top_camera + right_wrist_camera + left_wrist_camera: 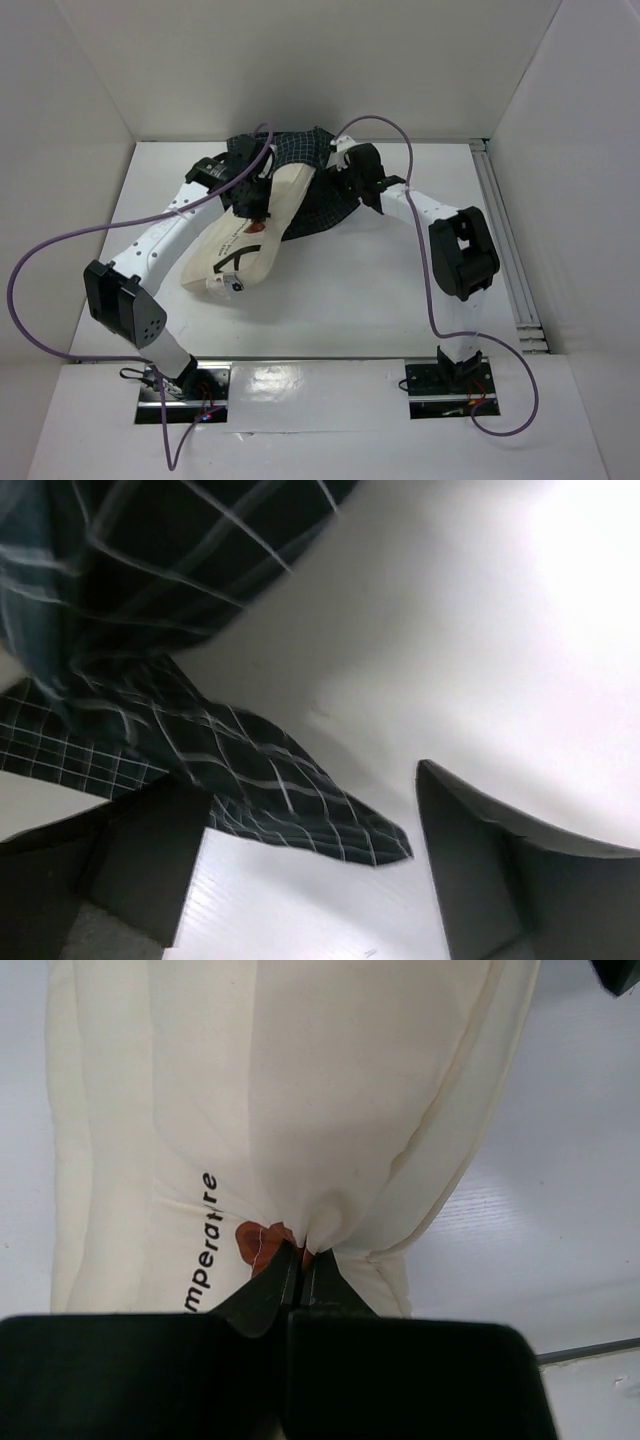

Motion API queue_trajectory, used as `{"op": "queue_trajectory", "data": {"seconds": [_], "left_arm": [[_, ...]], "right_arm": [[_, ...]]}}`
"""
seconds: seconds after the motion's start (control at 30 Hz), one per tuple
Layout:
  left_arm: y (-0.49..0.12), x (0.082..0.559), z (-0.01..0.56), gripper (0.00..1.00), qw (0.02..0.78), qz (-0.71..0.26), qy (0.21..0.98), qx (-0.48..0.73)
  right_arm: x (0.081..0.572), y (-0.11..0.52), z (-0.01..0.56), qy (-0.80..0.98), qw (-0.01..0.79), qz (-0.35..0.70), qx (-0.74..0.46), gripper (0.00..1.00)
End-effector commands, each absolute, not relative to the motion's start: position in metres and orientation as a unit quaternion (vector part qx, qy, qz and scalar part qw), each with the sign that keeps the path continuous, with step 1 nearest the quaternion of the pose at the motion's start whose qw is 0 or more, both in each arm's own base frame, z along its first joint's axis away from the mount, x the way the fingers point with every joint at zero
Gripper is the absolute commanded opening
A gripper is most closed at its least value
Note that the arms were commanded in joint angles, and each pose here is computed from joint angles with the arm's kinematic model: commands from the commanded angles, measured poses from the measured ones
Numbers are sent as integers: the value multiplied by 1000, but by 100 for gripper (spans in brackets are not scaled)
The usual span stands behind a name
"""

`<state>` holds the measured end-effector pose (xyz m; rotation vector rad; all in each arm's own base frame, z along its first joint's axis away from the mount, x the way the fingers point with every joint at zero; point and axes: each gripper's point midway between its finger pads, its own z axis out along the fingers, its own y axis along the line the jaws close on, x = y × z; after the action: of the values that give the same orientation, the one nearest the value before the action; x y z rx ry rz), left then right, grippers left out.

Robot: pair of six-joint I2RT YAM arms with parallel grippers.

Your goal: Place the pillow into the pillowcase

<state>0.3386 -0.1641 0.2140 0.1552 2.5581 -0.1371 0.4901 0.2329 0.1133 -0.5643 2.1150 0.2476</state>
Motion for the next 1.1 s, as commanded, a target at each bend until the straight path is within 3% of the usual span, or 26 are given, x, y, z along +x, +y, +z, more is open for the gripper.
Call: {"op": "queue_trajectory", "data": {"seconds": [0.0,0.07,0.1,0.13,0.33,0.47,0.5,0.6,0.7,0.8,0.9,1.03,1.07], "left_arm": [[-165,350,249,0,348,-72,933,62],[-167,349,249,0,346,-79,933,59],[-167,349,249,0,346,-79,933,59],[-170,346,246,0,339,-87,935,57],[-186,358,247,0,354,-132,926,-3],[-186,355,260,0,370,-147,915,-62],[-194,354,256,0,364,-161,913,-84],[-223,338,232,0,353,-181,911,-115],[-257,321,194,0,337,-185,912,-142],[-277,316,168,0,313,-161,922,-164],[-271,319,191,0,344,-146,910,-179],[-256,313,248,0,389,-168,884,-197],[-253,312,255,0,394,-169,881,-199]], "right_arm": [[504,252,140,827,480,138,-259,85],[495,261,142,819,476,170,-271,59],[489,265,144,818,474,186,-269,41],[480,265,147,819,472,201,-259,0],[419,271,165,823,439,267,-242,0],[331,286,203,826,440,255,-242,0],[297,306,201,822,427,271,-263,0],[256,301,173,842,384,291,-245,0],[255,292,146,858,351,298,-228,0],[289,298,152,859,346,306,-220,0],[284,318,179,854,332,307,-259,0],[230,345,280,774,411,360,-320,0],[224,339,282,774,412,364,-315,0]]}}
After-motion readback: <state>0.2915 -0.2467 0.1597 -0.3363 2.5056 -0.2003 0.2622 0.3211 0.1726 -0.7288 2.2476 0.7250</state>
